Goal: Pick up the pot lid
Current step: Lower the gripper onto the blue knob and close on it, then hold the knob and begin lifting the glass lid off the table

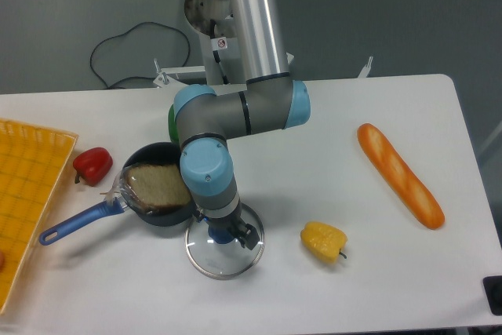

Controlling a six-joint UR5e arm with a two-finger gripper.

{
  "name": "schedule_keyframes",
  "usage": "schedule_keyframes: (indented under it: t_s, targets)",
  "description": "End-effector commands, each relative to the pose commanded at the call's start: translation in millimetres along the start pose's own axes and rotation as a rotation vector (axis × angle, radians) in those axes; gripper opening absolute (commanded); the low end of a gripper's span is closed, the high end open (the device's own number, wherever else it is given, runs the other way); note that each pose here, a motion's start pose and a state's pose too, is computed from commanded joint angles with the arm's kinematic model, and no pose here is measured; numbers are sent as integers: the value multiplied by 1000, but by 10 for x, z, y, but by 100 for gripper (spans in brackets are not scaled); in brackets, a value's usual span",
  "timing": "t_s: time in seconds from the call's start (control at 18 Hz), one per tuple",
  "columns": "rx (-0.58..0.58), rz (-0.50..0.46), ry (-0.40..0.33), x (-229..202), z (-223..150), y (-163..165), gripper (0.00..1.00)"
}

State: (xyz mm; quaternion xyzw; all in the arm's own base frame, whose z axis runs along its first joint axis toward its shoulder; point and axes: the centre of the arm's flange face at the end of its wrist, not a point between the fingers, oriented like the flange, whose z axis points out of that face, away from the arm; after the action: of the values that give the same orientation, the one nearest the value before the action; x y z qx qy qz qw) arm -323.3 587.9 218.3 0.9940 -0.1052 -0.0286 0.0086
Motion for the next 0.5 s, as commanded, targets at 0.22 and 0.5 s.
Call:
schedule_keyframes:
  t_s: [0.22,0.5]
  targets:
    - [-5,2,6,11,46,-7,100]
    - [-7,11,9,55,68,-51,100]
